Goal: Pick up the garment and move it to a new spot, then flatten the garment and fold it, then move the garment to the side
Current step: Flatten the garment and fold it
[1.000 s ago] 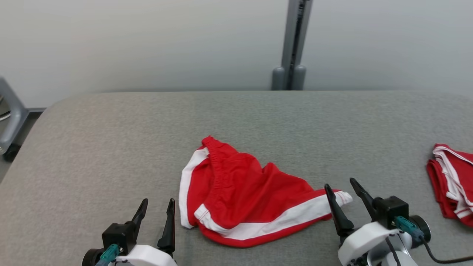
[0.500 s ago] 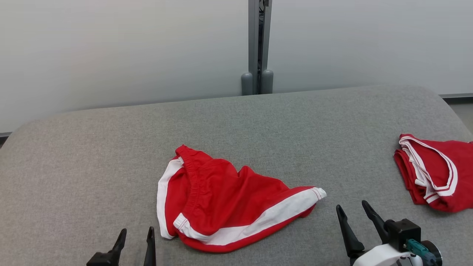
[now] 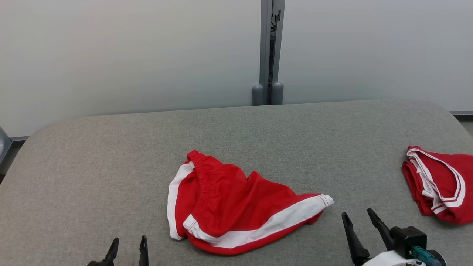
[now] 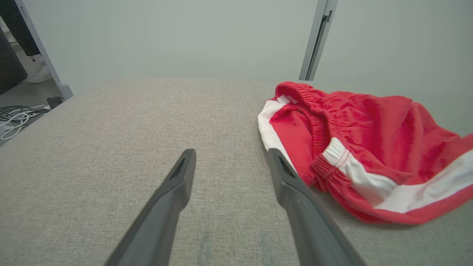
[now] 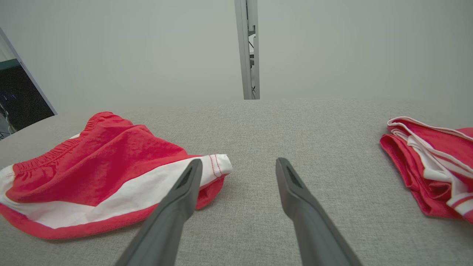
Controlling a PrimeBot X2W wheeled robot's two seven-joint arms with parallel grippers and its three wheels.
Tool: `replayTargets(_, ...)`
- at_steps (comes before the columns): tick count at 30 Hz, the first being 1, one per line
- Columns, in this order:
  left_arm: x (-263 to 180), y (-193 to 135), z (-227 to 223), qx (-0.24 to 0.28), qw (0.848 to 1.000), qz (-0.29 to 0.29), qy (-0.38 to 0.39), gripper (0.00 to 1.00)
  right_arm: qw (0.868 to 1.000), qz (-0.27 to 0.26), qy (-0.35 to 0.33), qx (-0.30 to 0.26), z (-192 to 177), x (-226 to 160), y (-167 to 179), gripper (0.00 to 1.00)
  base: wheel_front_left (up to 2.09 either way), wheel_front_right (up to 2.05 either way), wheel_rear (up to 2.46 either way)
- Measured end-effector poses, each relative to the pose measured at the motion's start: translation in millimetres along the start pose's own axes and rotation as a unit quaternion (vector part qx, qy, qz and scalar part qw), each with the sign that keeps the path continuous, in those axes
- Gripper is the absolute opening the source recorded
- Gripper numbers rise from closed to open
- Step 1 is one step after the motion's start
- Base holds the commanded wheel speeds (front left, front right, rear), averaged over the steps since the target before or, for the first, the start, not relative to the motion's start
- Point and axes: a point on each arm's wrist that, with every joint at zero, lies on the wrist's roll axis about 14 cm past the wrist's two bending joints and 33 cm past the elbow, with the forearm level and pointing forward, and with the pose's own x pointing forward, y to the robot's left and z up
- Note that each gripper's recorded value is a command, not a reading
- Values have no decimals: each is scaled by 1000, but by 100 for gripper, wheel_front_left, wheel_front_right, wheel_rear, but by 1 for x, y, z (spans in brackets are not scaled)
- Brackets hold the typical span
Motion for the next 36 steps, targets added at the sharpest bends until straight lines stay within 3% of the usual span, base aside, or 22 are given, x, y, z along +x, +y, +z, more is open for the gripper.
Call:
replayTargets(11,-1,1,8,-3,1000,-5,-15,100,1000,2,1,1,1,6,1,100,0,0,0)
replayTargets(22,18,-28,10,-23,998,-54,-7,100,1000,21,22,2,-12,23,10,100,0,0,0)
replayTargets(36,32,-41,1,-31,997,-67,12,100,999,19,34,5,-19,36,7,100,0,0,0)
